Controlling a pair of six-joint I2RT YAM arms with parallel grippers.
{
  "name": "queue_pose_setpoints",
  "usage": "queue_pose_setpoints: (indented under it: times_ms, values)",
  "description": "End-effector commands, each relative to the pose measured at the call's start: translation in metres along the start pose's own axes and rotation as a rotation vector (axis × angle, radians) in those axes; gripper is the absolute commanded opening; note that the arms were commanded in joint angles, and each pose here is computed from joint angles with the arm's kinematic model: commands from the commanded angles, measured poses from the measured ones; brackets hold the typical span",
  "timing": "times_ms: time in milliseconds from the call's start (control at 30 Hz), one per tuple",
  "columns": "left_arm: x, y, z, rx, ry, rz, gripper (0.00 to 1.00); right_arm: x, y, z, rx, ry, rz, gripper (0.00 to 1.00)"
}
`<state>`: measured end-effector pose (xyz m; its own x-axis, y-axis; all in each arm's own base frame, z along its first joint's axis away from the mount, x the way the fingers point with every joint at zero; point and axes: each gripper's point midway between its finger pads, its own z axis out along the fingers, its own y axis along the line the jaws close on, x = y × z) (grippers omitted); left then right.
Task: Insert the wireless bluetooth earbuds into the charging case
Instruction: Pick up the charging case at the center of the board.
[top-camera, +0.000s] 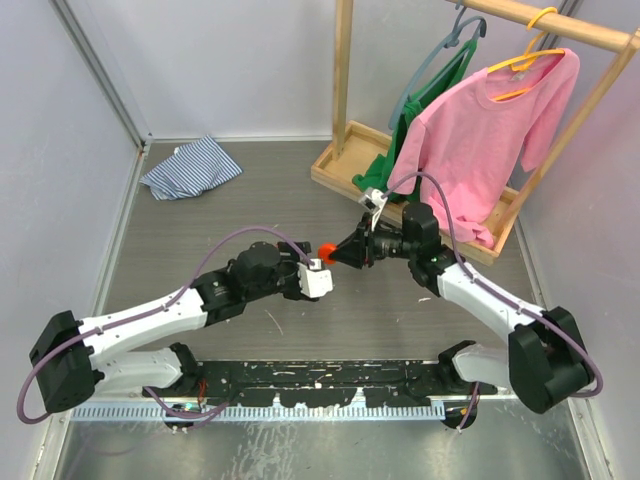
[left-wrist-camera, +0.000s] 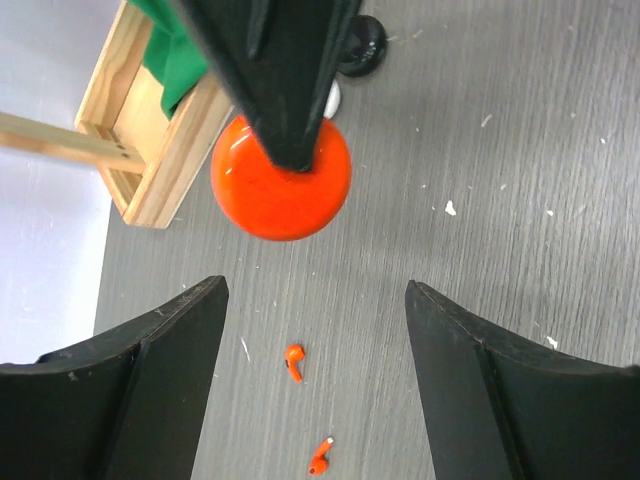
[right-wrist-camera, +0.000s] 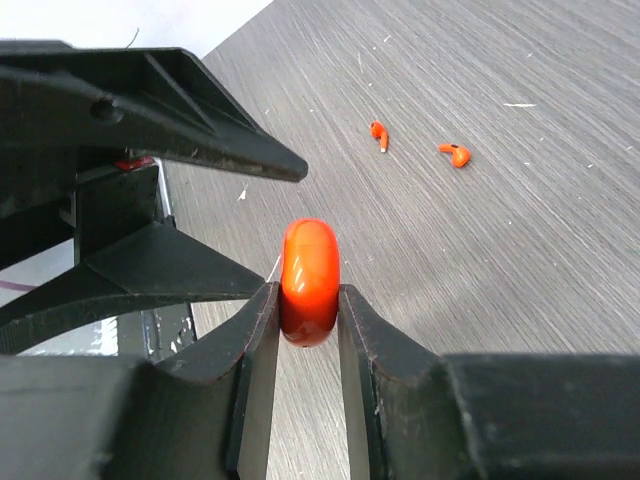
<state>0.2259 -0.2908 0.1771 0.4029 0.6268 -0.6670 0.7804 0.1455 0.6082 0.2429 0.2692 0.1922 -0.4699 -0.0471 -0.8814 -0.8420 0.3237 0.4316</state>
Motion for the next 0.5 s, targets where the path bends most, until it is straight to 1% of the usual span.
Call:
queue_pose_setpoints:
  times_ms: [0,133,200,300,467]
  values:
    - [-0.03,0.037,-0.011,-0.192,-0.134,-0.154,0.74,-0.029,0.007,-0.008,0.026,-0.142,-0.092,0.06]
    - [-0.038,0.044,-0.019,-0.237,-0.177,-0.306,0.74,-0.036,0.007,-0.016,0.071,-0.217,-0.122,0.05]
    - [-0.045,0.048,-0.025,-0.247,-0.218,-0.378,0.74,-0.039,0.006,-0.02,0.091,-0.248,-0.137,0.05]
    - [-0.057,0.053,-0.034,-0.24,-0.281,-0.487,0.74,-0.047,0.011,-0.026,0.092,-0.312,-0.163,0.05]
    - [-0.072,0.064,-0.046,-0.209,-0.391,-0.71,0.73,-0.054,0.021,-0.035,0.073,-0.409,-0.179,0.05]
